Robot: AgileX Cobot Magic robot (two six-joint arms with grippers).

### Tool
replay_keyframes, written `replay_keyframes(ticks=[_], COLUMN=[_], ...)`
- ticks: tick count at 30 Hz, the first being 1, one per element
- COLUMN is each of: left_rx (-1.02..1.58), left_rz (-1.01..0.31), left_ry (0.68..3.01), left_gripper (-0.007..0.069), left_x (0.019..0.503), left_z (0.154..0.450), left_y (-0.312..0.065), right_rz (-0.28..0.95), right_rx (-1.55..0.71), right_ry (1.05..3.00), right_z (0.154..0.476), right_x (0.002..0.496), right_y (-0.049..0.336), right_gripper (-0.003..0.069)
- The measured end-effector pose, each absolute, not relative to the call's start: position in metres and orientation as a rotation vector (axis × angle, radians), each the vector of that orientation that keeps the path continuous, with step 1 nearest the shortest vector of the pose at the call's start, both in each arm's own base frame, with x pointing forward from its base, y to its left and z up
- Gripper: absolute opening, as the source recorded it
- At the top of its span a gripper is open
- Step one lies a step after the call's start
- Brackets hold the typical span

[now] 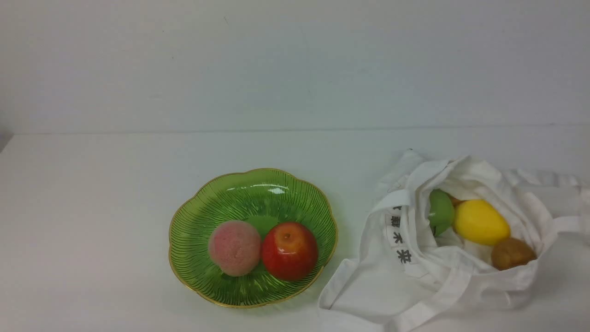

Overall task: Take the fruit out of the cloth bag on the white table and place them on a plate.
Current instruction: 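Reach for the kiwi in the white bag with the right gripper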

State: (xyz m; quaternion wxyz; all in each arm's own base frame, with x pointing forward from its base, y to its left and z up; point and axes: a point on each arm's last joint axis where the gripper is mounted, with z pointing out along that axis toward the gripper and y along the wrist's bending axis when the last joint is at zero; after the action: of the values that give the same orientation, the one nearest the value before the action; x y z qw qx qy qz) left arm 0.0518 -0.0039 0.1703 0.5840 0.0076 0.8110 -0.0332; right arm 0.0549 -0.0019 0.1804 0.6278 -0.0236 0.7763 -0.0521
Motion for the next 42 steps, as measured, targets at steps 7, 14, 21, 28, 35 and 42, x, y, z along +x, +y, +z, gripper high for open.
replay_keyframes(ticks=[7, 14, 21, 28, 35, 42], left_rx=[0.018, 0.017, 0.017, 0.017, 0.017, 0.017], left_rz=[-0.077, -0.078, -0.078, -0.078, -0.078, -0.078], left_ry=[1.893, 1.893, 1.893, 1.893, 1.893, 1.893], left_gripper=[-0.0008, -0.0008, -0.0008, -0.0008, -0.0008, -0.0008], left_x=[0.052, 0.052, 0.052, 0.052, 0.052, 0.052], left_z=[0.170, 0.170, 0.170, 0.170, 0.170, 0.170], left_y=[-0.004, -0.004, -0.004, -0.004, -0.004, -0.004], right_rz=[-0.119, -0.119, -0.092, 0.252, 0.519, 0.590], right_rx=[-0.054, -0.054, -0.029, 0.358, 0.709, 0.783], right_ry=[1.779, 1.779, 1.766, 1.462, 1.242, 1.159], right_z=[0.180, 0.180, 0.181, 0.204, 0.212, 0.224], right_x=[0.055, 0.055, 0.055, 0.057, 0.054, 0.051], right_y=[-0.002, -0.002, -0.001, -0.005, -0.016, -0.018], right_gripper=[-0.0014, -0.0014, -0.0015, -0.0015, -0.0015, -0.0015])
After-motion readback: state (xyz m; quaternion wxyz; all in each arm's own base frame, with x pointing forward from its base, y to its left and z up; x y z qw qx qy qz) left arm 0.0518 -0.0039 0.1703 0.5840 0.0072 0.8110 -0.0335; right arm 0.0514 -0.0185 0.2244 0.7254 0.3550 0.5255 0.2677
